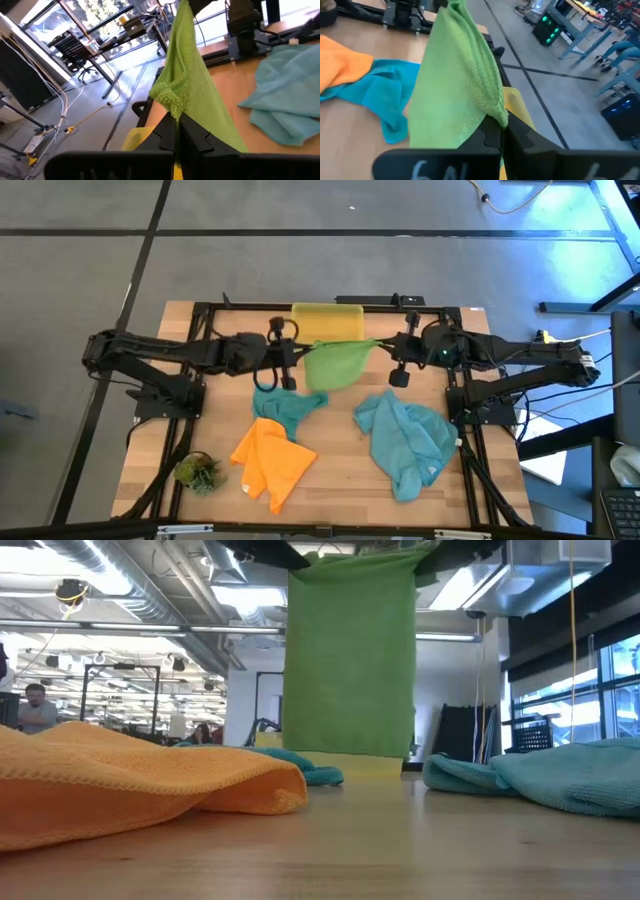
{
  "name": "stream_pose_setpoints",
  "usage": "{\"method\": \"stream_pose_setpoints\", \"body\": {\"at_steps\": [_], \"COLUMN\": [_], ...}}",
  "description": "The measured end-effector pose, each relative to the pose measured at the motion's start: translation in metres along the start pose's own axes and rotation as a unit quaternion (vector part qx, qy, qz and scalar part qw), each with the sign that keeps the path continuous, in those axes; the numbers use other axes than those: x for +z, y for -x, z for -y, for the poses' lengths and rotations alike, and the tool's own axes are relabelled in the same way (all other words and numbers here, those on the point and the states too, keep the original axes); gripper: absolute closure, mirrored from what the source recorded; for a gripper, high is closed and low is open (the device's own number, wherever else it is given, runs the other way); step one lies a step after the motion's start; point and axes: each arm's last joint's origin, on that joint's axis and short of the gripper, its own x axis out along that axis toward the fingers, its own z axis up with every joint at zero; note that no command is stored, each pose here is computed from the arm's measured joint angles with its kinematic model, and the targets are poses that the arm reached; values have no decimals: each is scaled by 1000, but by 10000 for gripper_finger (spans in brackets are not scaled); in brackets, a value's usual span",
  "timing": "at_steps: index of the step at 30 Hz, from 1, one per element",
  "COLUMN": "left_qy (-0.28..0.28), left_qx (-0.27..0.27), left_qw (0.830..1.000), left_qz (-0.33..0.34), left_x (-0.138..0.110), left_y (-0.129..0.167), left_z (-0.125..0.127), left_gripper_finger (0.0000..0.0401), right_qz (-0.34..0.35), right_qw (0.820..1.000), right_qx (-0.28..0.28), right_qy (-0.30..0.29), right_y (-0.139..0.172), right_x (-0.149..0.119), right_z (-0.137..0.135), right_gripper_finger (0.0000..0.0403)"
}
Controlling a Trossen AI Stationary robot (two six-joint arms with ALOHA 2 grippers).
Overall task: Fold microfiber towels
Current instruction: Fold the green microfiber cloth
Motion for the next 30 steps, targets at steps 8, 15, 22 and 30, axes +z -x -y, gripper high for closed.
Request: {"method": "stream_pose_setpoints", "body": {"at_steps": [8, 15, 22, 30], "left_qy": [-7, -14, 3, 29], "left_qx": [-24, -71, -129, -174], "left_qw": [1000, 997, 991, 983], "left_qz": [-5, -7, -33, -58], "left_x": [-2, 4, -22, -49], "left_y": [0, 18, 29, 39], "left_z": [4, 47, 120, 198], "left_gripper_finger": [401, 401, 401, 401], "right_qz": [-11, -40, -92, -88], "right_qw": [999, 997, 986, 969], "right_qx": [28, 69, 139, 229], "right_qy": [-16, -17, -28, -27], "right_y": [-4, -4, -14, -22], "right_x": [-4, -8, -41, -76], "right_z": [2, -27, -82, -148], "right_gripper_finger": [403, 403, 403, 403]}}
